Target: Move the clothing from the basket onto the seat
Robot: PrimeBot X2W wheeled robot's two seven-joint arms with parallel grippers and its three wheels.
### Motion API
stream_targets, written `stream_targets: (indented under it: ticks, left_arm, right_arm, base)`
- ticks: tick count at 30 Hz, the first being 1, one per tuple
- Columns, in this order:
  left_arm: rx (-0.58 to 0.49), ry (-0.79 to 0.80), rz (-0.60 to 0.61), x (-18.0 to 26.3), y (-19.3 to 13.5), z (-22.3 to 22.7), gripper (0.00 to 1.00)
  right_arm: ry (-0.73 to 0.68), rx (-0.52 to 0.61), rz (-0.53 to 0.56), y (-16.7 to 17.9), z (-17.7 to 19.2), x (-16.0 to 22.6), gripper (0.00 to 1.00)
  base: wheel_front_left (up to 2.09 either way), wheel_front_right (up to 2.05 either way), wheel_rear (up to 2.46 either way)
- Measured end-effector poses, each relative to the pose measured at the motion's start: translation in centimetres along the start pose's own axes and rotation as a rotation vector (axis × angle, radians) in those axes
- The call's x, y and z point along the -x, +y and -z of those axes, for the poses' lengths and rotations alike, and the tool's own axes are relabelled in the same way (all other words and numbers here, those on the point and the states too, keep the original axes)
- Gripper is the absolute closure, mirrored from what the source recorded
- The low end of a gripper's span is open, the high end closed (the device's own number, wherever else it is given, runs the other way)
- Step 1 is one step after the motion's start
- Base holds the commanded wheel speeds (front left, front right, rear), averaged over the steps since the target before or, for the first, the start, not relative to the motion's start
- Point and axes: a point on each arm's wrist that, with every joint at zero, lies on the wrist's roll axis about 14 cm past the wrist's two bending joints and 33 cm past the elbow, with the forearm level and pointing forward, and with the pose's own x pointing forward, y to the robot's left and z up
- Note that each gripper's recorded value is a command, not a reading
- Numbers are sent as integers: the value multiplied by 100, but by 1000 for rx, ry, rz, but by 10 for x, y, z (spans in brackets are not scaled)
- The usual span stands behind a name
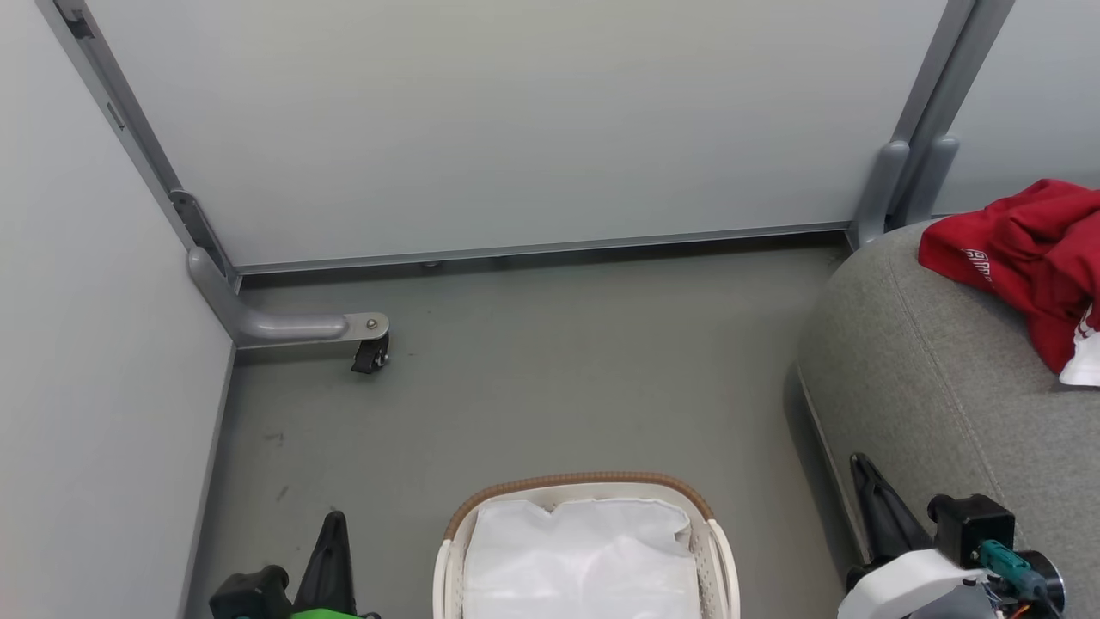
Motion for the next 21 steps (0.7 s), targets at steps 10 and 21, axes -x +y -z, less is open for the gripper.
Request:
stream_targets:
  ticks: [10, 21]
  left_arm:
    - [169, 24, -42, -3, 9, 0, 100]
    - [335, 19, -61, -10, 14, -9, 100]
  right_arm:
    - [17, -189, 62, -12, 2, 2, 100]
    - [12, -380, 109, -21, 0, 1, 100]
  base:
    - [0, 0, 0]
    - [0, 0, 0]
